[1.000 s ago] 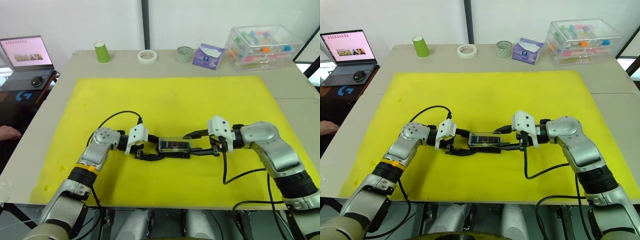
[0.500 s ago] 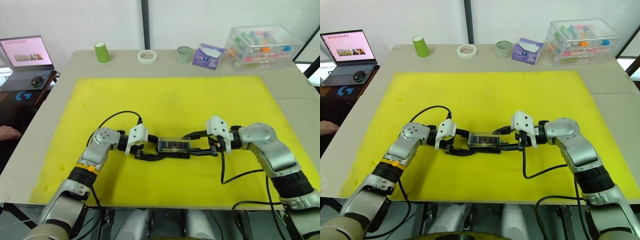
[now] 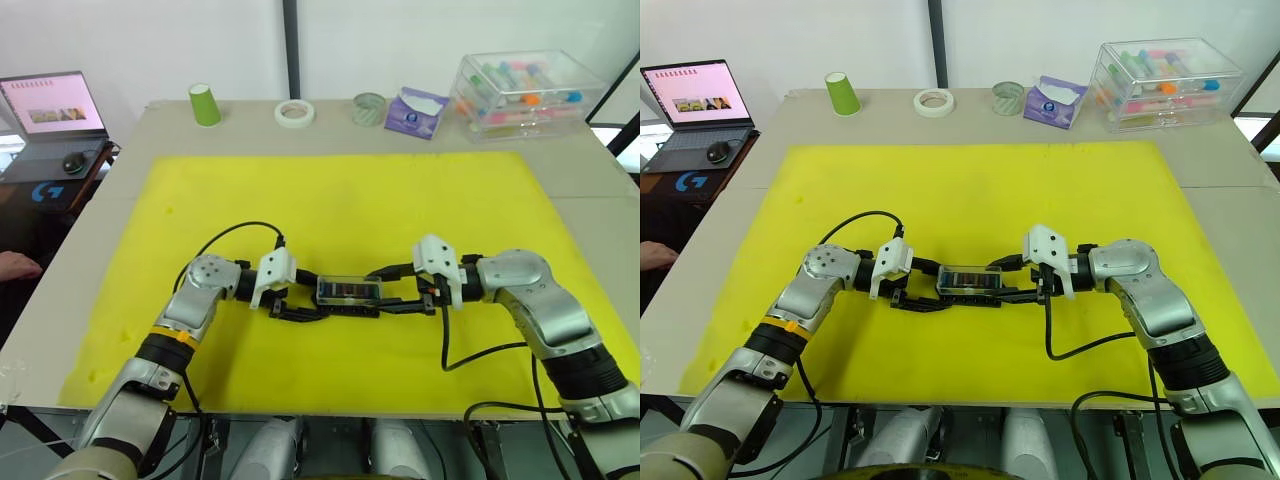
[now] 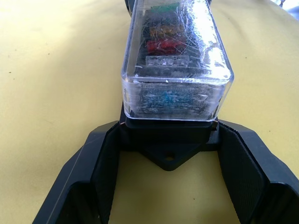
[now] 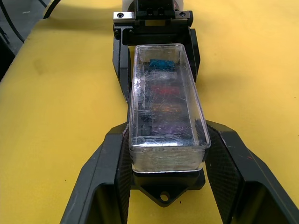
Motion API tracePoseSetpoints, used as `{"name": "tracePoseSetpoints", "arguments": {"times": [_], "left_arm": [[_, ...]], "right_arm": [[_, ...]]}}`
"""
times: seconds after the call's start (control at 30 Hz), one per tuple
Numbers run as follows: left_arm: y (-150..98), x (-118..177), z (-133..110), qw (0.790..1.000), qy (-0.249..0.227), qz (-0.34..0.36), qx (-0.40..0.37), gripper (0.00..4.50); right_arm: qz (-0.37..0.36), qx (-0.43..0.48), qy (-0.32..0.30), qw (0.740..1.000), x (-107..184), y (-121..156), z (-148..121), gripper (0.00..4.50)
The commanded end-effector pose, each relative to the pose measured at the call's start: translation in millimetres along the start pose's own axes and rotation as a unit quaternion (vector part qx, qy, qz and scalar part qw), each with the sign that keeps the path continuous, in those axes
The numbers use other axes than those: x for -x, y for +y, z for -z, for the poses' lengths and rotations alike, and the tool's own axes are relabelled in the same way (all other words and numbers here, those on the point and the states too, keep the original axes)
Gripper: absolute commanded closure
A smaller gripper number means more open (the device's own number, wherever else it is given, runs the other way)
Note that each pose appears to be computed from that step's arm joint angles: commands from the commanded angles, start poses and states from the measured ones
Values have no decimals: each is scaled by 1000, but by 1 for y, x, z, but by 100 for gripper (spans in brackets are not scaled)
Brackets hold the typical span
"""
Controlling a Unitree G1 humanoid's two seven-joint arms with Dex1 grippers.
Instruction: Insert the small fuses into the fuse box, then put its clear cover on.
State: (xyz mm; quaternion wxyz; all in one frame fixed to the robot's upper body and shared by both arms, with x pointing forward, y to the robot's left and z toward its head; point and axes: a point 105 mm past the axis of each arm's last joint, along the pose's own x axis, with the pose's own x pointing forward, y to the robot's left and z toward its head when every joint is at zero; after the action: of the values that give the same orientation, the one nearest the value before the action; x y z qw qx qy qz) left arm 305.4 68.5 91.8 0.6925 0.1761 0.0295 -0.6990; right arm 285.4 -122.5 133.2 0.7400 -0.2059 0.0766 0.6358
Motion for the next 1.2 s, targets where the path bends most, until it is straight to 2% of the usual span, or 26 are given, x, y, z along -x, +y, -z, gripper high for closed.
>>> {"name": "tracePoseSetpoints", "arguments": {"times": [0.03,0.53,0.77,0.8,0.93,1.1,1.2], "left_arm": [[4,3,-6,1000,-3,-4,-8,178],[4,1,-9,1000,-5,-3,-13,178],[5,0,-9,1000,-4,-6,-14,178],[5,0,-8,1000,-5,-7,-13,178],[4,-1,-7,1000,-5,-8,-12,178],[5,0,-7,1000,-4,-10,-12,178],[6,1,-6,1000,-5,-14,-11,178]], "right_arm": [[1,-1,11,1000,1,1,8,264],[6,-11,7,1000,-1,-1,21,264],[10,3,-2,1000,0,0,12,23],[12,3,-3,1000,0,-1,12,2],[17,0,-6,1000,-1,0,11,2],[17,-23,4,1000,14,7,12,2],[36,-15,-9,999,27,5,-5,2]]}}
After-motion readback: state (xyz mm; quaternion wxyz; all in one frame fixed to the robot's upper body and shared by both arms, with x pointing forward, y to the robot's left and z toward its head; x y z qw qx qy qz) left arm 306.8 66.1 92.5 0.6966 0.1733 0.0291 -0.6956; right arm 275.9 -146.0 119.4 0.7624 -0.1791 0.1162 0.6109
